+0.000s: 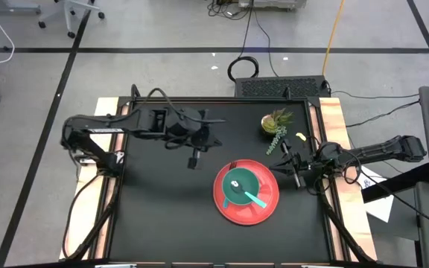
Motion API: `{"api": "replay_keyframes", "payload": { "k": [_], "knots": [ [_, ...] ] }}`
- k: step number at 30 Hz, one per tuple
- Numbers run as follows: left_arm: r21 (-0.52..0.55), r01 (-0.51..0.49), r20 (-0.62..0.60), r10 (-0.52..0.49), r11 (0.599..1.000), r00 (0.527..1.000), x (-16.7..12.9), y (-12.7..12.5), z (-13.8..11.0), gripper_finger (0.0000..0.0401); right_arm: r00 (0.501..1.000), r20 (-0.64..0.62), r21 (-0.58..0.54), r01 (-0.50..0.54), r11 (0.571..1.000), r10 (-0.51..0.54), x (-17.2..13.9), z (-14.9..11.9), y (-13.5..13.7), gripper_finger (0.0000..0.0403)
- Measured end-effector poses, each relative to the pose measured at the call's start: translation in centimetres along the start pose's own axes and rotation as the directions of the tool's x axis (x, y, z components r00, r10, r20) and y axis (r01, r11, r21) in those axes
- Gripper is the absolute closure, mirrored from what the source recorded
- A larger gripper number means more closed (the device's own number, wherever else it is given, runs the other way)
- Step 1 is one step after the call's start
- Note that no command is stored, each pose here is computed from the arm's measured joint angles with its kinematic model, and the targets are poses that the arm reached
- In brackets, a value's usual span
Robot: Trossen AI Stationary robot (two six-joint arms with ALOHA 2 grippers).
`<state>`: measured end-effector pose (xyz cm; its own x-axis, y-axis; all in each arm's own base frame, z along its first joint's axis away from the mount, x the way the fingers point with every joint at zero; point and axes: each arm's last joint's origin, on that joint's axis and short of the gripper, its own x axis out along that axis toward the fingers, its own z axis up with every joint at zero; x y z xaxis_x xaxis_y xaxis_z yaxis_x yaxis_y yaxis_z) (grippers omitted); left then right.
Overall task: Set table place
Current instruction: Return to Home Position
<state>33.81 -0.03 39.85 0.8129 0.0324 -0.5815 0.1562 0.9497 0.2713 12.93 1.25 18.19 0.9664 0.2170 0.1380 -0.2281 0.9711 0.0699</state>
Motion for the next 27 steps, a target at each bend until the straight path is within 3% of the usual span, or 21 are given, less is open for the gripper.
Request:
{"api": "replay_keyframes", "payload": {
  "k": [13,21,27],
  "knots": [
    [0.005,0.008,-0.033,-0.008,1.000,0.999,-1.3,0.3,-0.5,0.0400,1.000,0.000,0.002,0.000,1.000,0.000,0.0,0.0,0.0,0.0403],
    [-0.073,-0.048,0.028,0.050,0.996,0.998,-6.6,3.1,-1.4,0.0401,1.000,-0.001,0.008,0.000,1.000,0.000,0.0,0.0,0.0,0.0403],
    [-0.099,0.086,0.025,-0.084,0.991,0.996,-9.4,3.7,-2.9,0.0401,1.000,-0.003,0.008,0.000,1.000,0.000,0.0,0.0,0.0,0.0403]
  ]
}}
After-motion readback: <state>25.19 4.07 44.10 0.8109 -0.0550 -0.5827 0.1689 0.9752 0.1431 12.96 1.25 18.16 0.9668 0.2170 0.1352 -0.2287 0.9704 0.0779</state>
